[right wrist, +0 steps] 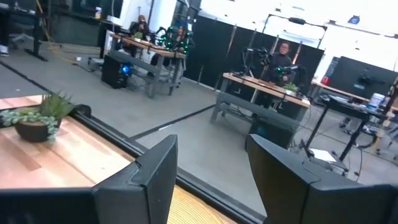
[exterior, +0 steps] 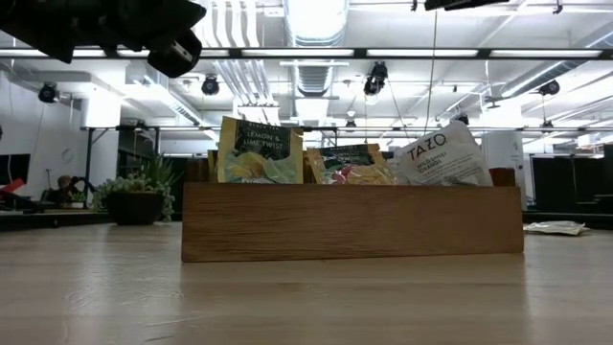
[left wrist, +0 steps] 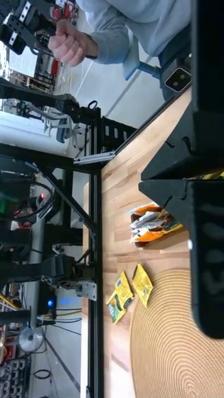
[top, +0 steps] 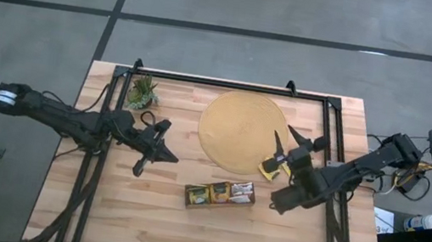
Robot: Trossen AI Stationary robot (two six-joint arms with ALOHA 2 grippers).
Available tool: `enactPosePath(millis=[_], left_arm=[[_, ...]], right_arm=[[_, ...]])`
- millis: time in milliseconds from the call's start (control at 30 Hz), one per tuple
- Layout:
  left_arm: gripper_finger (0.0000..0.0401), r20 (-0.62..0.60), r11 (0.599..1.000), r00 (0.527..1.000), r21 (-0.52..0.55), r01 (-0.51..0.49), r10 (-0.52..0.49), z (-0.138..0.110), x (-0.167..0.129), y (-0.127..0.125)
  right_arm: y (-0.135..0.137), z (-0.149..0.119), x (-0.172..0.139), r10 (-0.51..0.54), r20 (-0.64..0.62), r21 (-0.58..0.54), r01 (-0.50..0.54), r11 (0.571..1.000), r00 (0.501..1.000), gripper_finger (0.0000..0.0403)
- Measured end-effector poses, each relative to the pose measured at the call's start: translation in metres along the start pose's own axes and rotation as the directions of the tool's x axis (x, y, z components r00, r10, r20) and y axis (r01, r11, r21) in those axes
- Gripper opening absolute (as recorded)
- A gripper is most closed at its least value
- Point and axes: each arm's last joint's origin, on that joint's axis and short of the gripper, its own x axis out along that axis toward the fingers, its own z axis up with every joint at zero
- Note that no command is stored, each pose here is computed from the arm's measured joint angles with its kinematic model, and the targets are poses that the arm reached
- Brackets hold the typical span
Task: Pick & Place Tea
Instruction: Put the yellow tea bag into the left section of the wooden organizer
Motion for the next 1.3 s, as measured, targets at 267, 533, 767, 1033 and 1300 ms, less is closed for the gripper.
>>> enactPosePath(millis=[267, 533, 767, 1033, 1300], left_arm=[[0.0, -0.004, 1.0, 1.0, -0.007, 0.0, 0.0, 0.0, 0.0, 0.0], [0.0, -0.01, 1.0, 1.0, -0.009, 0.0, 0.0, -0.001, 0.0, 0.0], [0.0, -0.01, 1.0, 1.0, -0.011, 0.0, 0.0, -0.001, 0.0, 0.0], [0.0, -0.023, 1.0, 1.0, -0.01, -0.001, 0.001, -0.002, 0.0, 0.0], [0.0, -0.034, 0.999, 0.999, 0.039, -0.001, 0.003, -0.003, -0.001, 0.0]], right_arm=[[0.014, 0.007, 0.006, -0.023, -0.004, -0.201, 0.021, 0.979, 1.0, 0.0192], [0.014, 0.028, 0.005, -0.021, -0.003, -0.277, 0.019, 0.961, 1.0, 0.0192], [0.0, 0.036, 0.0, 0.021, -0.099, -0.271, -0.047, 0.961, 0.995, 0.0192], [-0.003, 0.041, -0.001, 0.069, -0.252, -0.332, -0.153, 0.931, 0.965, 0.0192], [-0.005, 0.044, -0.001, 0.046, -0.164, -0.444, -0.115, 0.889, 0.985, 0.0192]])
